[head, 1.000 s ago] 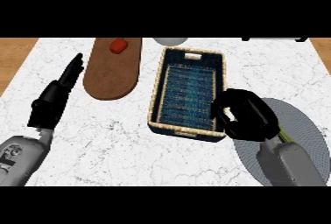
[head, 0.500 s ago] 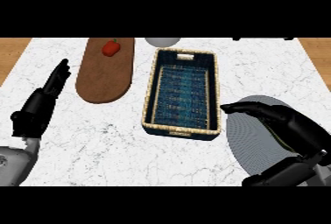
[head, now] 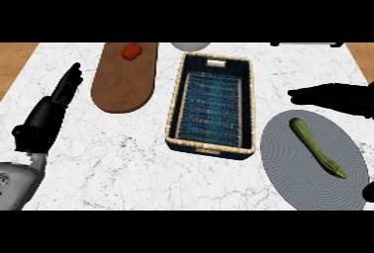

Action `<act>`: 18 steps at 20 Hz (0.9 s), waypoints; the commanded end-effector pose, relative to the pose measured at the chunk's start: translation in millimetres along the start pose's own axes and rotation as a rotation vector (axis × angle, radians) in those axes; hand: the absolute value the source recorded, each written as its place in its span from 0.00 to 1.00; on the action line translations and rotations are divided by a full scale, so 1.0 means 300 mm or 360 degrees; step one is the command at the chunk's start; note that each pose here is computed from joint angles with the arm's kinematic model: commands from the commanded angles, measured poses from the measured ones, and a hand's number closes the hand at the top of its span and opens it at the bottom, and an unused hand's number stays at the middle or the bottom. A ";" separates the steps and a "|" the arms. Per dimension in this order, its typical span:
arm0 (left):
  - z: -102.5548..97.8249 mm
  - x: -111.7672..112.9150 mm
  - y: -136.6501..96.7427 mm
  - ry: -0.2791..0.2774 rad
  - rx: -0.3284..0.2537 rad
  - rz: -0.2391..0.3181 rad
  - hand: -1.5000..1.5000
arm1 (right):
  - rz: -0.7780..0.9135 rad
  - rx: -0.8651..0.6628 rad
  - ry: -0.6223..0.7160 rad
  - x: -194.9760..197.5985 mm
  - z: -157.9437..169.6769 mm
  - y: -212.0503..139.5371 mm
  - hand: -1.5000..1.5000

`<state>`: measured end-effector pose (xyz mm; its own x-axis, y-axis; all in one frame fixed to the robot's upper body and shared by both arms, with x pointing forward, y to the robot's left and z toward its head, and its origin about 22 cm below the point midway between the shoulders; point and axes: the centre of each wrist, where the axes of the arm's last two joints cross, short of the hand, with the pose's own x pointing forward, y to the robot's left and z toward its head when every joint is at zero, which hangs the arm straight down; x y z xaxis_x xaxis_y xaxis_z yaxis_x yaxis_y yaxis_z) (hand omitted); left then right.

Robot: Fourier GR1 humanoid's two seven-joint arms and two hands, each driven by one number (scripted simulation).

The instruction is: Pick the squash from the placemat and place it in the basket

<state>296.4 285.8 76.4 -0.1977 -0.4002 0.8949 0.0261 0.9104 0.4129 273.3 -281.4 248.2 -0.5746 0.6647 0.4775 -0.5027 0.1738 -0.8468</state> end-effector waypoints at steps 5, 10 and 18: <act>-0.003 0.040 -0.010 0.0003 0.0007 0.0017 0.50 | 0.0272 0.0569 0.0192 -0.010 0.020 -0.117 0.00; 0.017 -0.020 -0.034 -0.0025 0.0000 -0.0007 0.50 | 0.0333 0.0662 0.0251 -0.089 -0.067 -0.085 0.00; 0.017 -0.007 -0.017 -0.0003 -0.0015 0.0023 0.50 | 0.0378 0.0717 0.0267 -0.186 -0.133 -0.018 0.00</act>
<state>291.9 285.0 73.2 -0.1988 -0.3934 0.8976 0.0297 0.9131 0.4067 327.2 -292.3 232.7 -0.5788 0.7950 0.1815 -0.5872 -0.2520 -0.7692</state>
